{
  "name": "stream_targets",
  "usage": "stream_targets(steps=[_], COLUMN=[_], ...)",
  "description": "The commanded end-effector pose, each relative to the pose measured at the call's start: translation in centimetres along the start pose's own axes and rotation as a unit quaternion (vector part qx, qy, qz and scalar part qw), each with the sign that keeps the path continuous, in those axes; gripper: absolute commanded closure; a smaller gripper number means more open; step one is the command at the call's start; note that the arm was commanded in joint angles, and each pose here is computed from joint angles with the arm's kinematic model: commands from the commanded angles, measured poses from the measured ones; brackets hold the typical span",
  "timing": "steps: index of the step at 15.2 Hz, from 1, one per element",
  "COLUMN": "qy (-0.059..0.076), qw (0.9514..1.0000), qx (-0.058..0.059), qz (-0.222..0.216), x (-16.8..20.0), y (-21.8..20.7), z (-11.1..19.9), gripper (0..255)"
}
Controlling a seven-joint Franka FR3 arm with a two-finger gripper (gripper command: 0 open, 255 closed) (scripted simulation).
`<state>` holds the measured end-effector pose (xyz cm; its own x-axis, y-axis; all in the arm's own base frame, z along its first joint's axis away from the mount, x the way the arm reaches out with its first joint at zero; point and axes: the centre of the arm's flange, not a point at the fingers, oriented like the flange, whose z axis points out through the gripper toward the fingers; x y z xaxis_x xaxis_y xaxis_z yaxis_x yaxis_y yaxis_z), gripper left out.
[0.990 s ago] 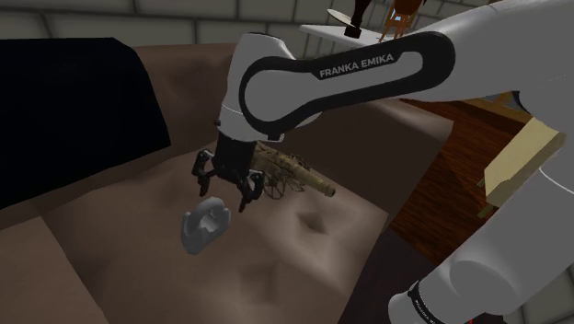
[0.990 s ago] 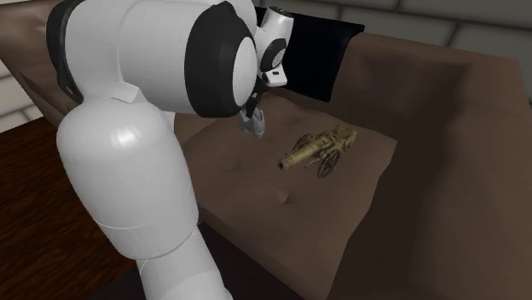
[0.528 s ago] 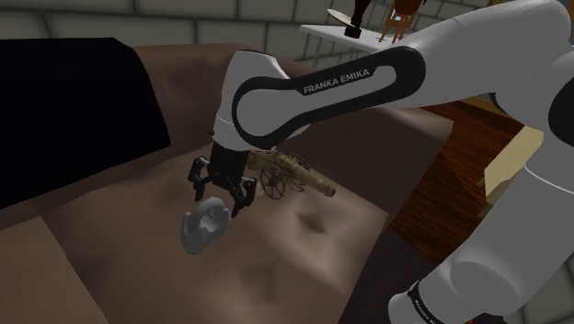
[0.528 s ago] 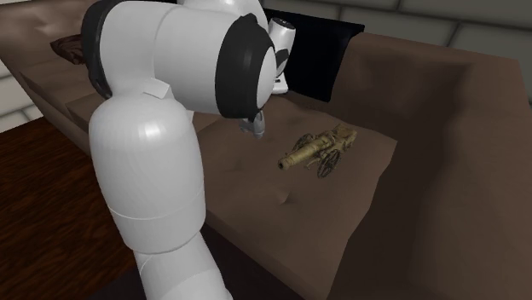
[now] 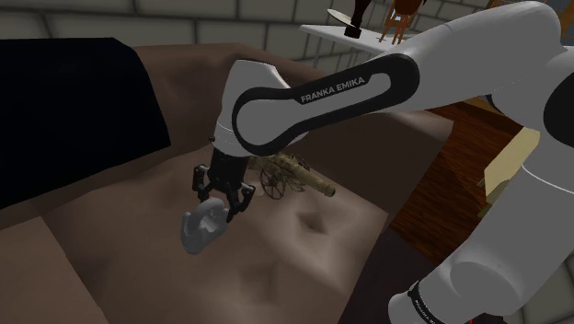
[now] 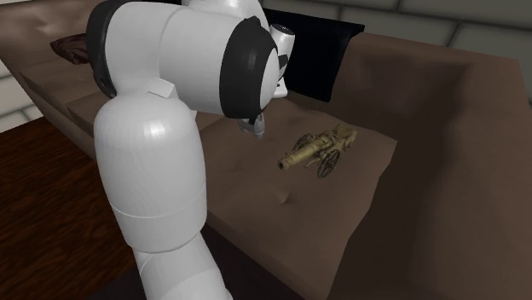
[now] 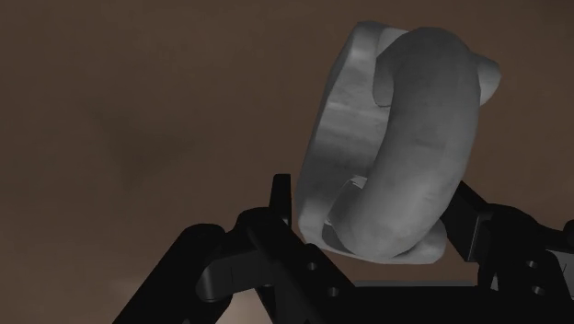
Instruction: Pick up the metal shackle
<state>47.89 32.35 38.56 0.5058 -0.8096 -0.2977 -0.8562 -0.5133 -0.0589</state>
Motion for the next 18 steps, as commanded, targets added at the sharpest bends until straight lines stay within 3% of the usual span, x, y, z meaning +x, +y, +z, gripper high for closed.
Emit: stream_targets(steps=[1, 5, 18], qy=[0.000, 0.000, 0.000], qw=[1.0000, 1.0000, 1.0000], qx=[-0.001, -0.001, -0.001], qz=[0.000, 0.000, 0.000], x=[0.0, 0.1, -1.9], y=[0.0, -0.1, -0.5], z=[0.1, 0.1, -6.5], gripper=[255, 255, 255])
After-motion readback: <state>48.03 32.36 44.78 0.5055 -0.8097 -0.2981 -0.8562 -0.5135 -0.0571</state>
